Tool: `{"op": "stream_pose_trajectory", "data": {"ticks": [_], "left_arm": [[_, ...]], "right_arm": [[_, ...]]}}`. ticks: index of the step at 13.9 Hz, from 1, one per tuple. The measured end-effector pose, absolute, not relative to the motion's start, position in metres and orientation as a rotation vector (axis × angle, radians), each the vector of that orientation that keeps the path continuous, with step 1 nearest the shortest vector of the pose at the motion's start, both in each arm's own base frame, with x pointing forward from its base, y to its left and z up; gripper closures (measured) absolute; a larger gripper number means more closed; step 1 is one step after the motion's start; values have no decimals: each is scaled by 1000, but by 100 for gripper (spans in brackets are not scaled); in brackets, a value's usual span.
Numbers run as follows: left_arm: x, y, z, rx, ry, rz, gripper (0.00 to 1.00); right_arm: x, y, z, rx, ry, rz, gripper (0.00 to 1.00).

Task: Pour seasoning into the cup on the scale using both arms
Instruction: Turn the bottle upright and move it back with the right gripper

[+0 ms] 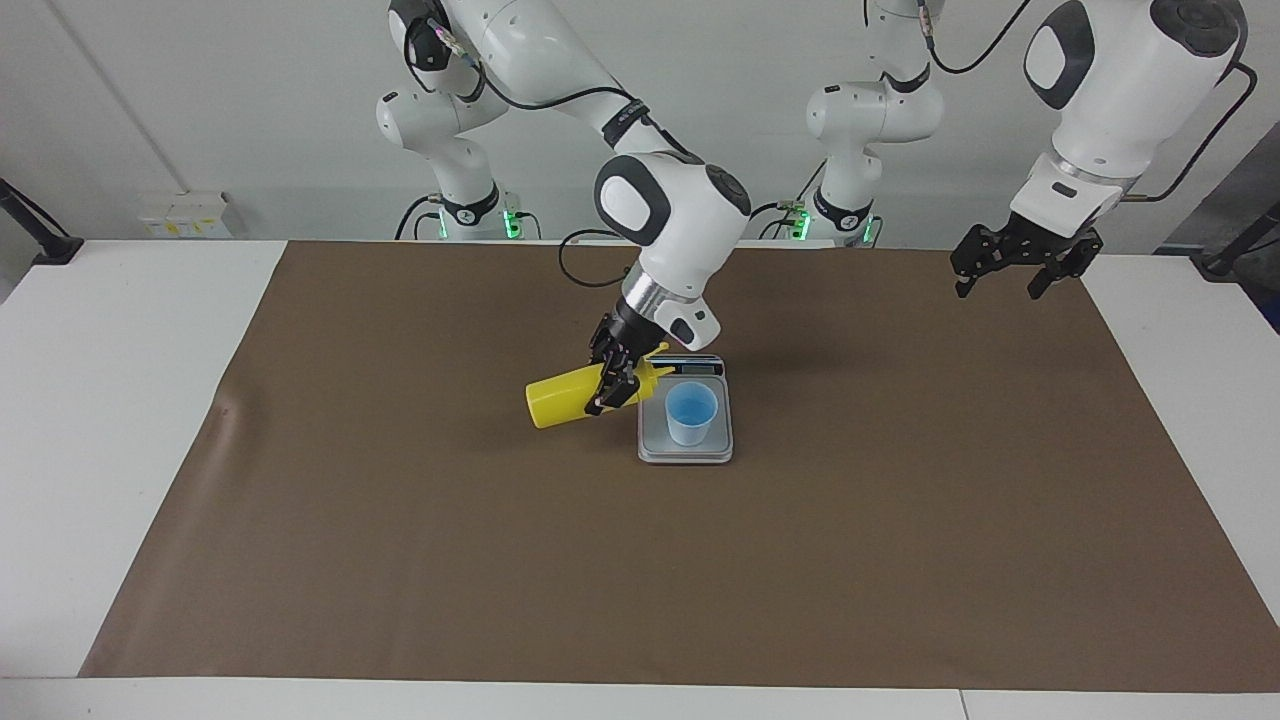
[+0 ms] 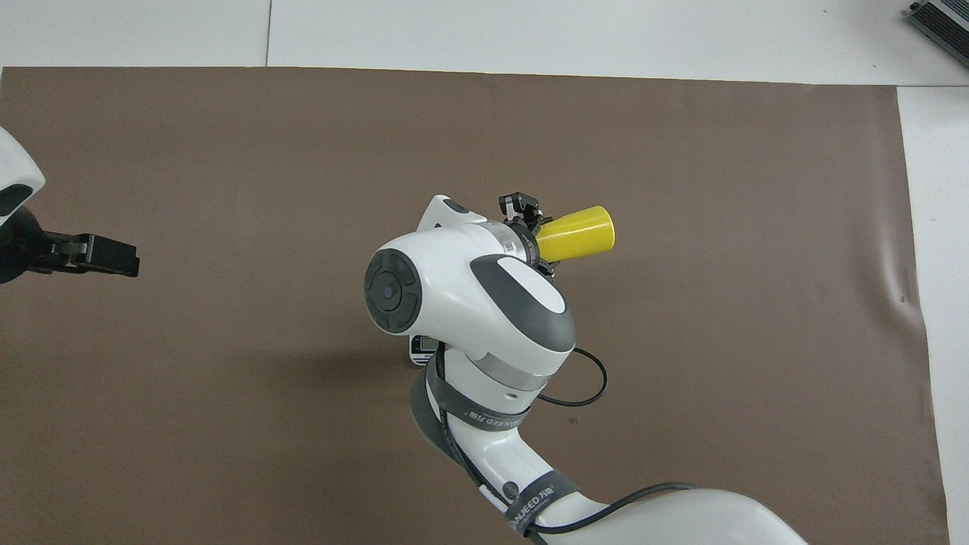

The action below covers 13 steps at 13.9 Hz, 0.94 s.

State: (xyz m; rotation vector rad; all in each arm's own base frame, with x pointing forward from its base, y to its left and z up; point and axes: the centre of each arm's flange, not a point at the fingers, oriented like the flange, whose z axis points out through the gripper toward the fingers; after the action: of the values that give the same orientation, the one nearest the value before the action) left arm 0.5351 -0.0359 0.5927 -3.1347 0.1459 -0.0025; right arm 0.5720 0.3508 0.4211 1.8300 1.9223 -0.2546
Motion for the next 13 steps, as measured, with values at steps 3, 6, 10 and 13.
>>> {"op": "stream_pose_trajectory", "data": {"ticks": [3,6,10,13], "left_arm": [[535,-36,593,-3135,146,-3,0],[535,-36,593,-3135,146,-2,0],[535,-36,593,-3135,146,-2,0],[535,-36,593,-3135,146,-2,0]], "right_arm": [[581,310,452,2038,1888,-207,43],[575,266,476,2192,1847,-171,43],[555,218,487,2378,1799,-5,43],[536,171,493,2517,1702,131,43]]}}
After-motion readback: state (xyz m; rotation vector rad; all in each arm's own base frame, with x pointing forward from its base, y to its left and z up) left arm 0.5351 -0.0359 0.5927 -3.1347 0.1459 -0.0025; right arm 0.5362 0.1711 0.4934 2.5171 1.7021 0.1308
